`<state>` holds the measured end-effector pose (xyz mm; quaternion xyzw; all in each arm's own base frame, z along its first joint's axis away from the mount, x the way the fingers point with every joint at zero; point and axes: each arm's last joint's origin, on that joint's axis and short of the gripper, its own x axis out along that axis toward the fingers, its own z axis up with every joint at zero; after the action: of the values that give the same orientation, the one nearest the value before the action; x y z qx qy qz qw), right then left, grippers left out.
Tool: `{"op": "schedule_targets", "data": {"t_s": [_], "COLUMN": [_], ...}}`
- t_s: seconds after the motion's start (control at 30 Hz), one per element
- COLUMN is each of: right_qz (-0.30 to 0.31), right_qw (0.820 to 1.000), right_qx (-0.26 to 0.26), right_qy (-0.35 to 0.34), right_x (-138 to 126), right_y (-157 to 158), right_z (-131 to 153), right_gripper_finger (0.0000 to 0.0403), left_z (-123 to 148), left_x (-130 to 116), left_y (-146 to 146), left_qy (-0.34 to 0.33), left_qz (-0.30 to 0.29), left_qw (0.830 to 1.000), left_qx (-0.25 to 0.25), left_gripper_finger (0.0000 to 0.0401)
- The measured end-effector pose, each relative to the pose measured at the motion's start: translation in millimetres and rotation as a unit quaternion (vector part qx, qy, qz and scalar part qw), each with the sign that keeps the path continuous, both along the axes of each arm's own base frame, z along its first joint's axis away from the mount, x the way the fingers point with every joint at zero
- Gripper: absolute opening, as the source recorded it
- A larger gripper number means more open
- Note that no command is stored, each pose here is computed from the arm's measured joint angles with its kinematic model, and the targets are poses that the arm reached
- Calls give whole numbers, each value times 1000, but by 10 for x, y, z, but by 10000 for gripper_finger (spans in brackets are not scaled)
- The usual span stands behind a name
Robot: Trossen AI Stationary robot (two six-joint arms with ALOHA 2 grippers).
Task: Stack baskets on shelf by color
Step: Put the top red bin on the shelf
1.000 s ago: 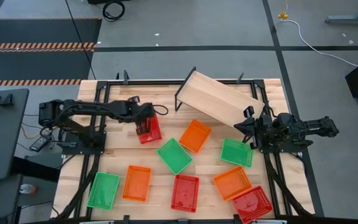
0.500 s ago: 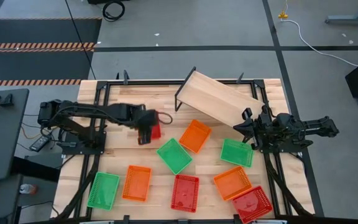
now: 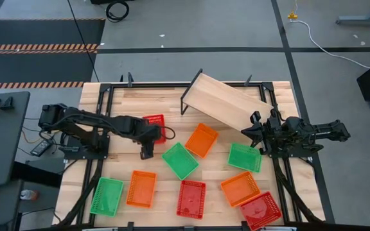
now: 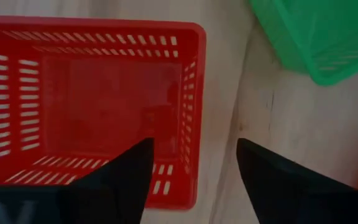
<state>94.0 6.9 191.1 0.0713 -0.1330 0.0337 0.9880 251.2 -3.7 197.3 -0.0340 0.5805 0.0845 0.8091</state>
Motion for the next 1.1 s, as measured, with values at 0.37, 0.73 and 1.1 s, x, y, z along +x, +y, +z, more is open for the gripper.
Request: {"op": "schedule_targets", "data": {"t_s": [0.37, 0.73, 1.1], "right_qz": [0, 0, 5], "right_qw": [1000, 1000, 1000], "right_qx": [0, 0, 18], "right_qy": [0, 2, -1], "right_x": [0, 1, -1], "right_y": [0, 0, 0], "right_z": [0, -3, 4], "right_gripper_finger": [16, 16, 16], "left_z": [-403, 231, 1257], "left_x": [22, 173, 473], "left_y": [63, 95, 372], "left_qy": [-2, 51, -39], "left_qz": [-3, -36, -194], "left_qw": [998, 983, 948], "left_qx": [67, 171, 250], "left_gripper_finger": [143, 9, 9]}}
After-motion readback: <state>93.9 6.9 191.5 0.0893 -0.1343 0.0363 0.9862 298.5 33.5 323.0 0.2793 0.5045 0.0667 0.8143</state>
